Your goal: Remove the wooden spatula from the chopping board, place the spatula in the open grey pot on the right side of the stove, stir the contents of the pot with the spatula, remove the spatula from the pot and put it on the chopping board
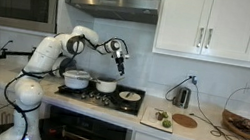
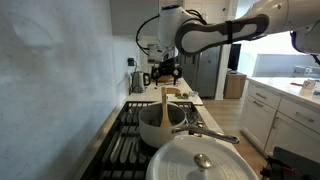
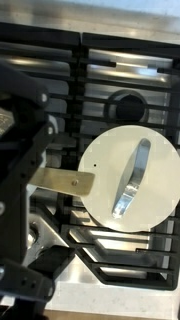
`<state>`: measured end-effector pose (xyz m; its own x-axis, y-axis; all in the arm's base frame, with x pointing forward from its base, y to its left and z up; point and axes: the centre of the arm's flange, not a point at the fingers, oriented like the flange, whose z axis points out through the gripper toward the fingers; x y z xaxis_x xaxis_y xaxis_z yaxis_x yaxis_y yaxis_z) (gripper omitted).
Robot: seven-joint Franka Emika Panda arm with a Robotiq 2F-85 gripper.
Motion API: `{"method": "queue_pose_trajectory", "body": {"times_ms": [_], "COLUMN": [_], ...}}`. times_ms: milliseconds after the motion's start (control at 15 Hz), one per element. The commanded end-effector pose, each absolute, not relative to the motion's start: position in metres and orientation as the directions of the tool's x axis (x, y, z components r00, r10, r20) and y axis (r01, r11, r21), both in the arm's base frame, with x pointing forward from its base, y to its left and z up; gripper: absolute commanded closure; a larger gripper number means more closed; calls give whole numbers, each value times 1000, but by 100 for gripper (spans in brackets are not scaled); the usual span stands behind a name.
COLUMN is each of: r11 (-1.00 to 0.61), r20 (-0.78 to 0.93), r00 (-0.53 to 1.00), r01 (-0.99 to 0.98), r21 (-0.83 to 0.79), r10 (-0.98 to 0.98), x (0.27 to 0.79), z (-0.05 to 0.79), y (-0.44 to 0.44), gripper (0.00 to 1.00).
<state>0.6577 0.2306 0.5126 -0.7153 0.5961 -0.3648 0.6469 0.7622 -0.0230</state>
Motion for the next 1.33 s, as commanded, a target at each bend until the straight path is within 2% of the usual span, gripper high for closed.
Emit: {"method": "queue_pose_trajectory", "body": {"times_ms": [0,533,600,667,933,1000,1067,1133,1200,1267], "r11": [769,774,774,774,774,774,774,774,775,775], "r20": [-385,-374,-374,-374,-373,-373,-375,-376,-378,-381], "r00": [-714,-726,-727,-727,-729,-728,-728,-728,-727,-727], "r01": [639,632,632,632,631,632,632,632,631,631], "r21": [-18,-35,-35,-37,-40,-42,-42,-41,-41,-41], "r10": [585,576,576,576,574,575,574,574,573,572], "x": [659,666,667,668,670,671,671,671,672,672], "z": [503,482,481,480,476,476,476,476,477,477], "y": [230,234,234,234,236,236,236,237,237,238], "gripper": [0,0,25,26,58,53,23,27,26,31]}}
